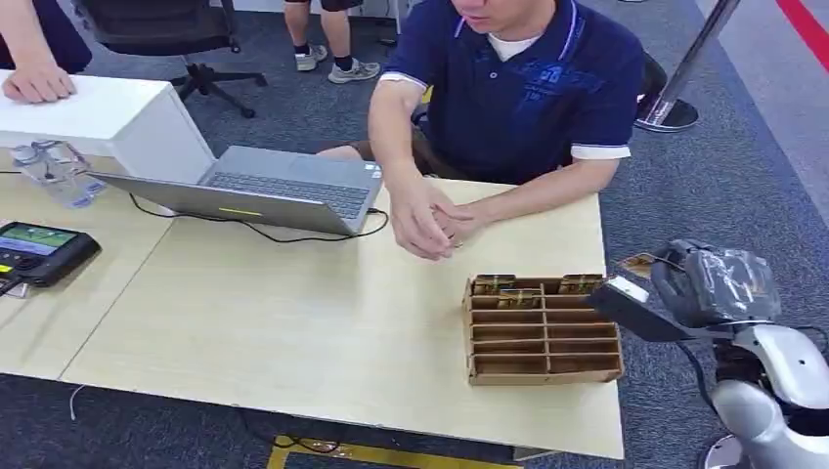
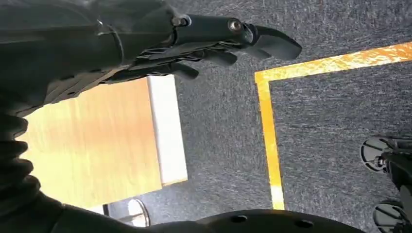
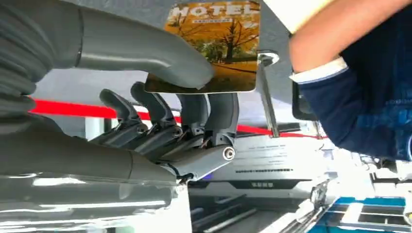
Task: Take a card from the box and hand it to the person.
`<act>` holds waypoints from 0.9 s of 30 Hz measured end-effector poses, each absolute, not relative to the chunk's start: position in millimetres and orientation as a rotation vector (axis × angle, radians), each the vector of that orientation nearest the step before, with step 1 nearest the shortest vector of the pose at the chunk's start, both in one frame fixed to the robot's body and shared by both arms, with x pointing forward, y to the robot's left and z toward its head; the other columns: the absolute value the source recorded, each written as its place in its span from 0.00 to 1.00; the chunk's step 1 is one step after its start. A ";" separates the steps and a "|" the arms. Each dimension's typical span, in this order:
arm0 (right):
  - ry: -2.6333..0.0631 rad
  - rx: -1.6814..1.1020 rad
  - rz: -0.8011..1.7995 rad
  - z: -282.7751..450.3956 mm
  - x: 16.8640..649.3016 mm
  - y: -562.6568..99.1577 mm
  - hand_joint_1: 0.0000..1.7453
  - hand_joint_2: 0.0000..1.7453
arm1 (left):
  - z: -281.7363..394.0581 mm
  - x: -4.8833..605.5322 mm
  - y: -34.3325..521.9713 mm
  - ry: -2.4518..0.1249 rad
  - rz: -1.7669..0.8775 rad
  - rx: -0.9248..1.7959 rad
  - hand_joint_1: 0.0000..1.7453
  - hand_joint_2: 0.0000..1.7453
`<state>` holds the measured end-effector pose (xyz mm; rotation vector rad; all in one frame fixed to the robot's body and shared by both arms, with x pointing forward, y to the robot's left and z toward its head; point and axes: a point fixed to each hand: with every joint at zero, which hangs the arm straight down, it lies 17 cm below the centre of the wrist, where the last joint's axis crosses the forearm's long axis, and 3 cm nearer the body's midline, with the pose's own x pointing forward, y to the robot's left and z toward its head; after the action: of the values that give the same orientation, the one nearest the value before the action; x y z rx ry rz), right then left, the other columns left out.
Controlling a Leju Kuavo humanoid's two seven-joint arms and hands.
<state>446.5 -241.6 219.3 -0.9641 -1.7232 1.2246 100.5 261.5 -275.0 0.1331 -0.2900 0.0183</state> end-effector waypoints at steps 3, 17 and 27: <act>-1.787 -0.800 1.184 225.7 445.1 -242.9 0.83 1.00 | -275.0 100.6 260.9 -0.291 0.011 0.131 0.00 1.00; -1.997 -0.161 0.914 227.6 453.7 -183.2 0.83 1.00 | -274.4 104.5 259.3 -0.295 -0.021 0.127 0.00 1.00; -2.049 -0.016 0.740 230.3 469.6 -90.6 0.83 1.00 | -274.3 106.0 259.1 -0.294 -0.044 0.129 0.00 1.00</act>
<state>469.6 -90.6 230.3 -0.0165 -2.0488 0.7403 106.0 259.1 -274.3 0.1291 -0.2939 -0.0435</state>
